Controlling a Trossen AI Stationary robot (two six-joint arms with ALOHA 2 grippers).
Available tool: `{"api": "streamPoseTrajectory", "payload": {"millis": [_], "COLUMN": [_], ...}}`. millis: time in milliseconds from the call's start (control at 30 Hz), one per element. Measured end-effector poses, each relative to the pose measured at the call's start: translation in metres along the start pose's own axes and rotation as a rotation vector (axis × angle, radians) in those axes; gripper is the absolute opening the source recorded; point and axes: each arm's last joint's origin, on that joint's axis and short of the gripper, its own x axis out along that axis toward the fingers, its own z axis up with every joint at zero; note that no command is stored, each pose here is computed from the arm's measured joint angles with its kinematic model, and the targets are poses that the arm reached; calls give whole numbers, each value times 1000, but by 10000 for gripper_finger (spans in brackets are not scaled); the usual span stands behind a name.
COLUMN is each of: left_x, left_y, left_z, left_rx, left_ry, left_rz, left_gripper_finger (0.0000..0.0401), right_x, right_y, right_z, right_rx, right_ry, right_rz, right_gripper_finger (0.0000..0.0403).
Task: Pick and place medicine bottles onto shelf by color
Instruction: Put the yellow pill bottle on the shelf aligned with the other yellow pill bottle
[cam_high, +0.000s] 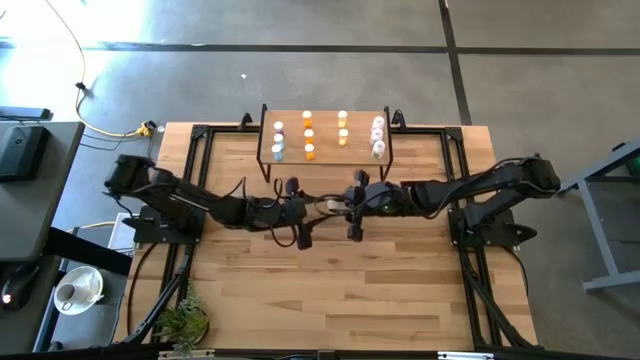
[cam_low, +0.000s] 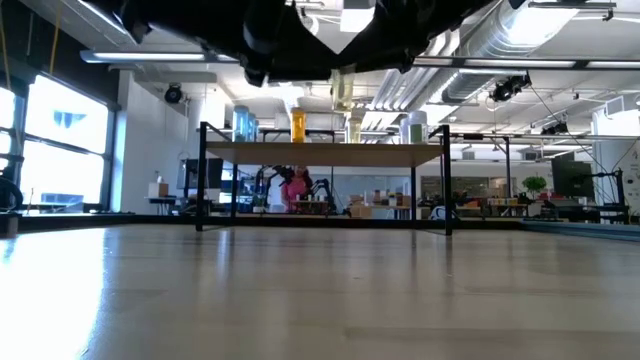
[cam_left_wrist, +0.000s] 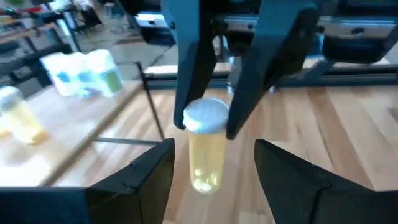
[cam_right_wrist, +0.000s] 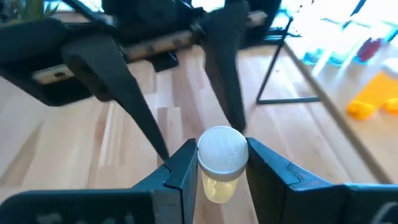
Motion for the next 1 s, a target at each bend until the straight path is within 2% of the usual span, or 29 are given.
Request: {"api": "streamPoseTrajectory", "payload": {"millis": [133, 433, 633, 767, 1000], "left_x": [-12, -46, -65, -70, -67], "left_y": [7, 26, 38, 42, 43], "left_z": [6, 23, 25, 15, -23], "left_rx": [20, 52, 14, -21, -131], "left_ry": [41, 113, 190, 215, 214], "left_rz": [36, 34, 42, 35, -59], "left_gripper_finger": [211, 211, 211, 211, 211], "right_x": [-7, -25, -38, -45, -58], "right_y": [-10, -45, -74, -94, -114], "right_z": [6, 20, 29, 42, 63], "right_rx": [14, 30, 52, 68, 72], "right_ry": [-34, -114, -180, -187, -143], "right_rz": [-24, -120, -212, -270, -318], "right_gripper_finger": [99, 99, 99, 99, 99]}}
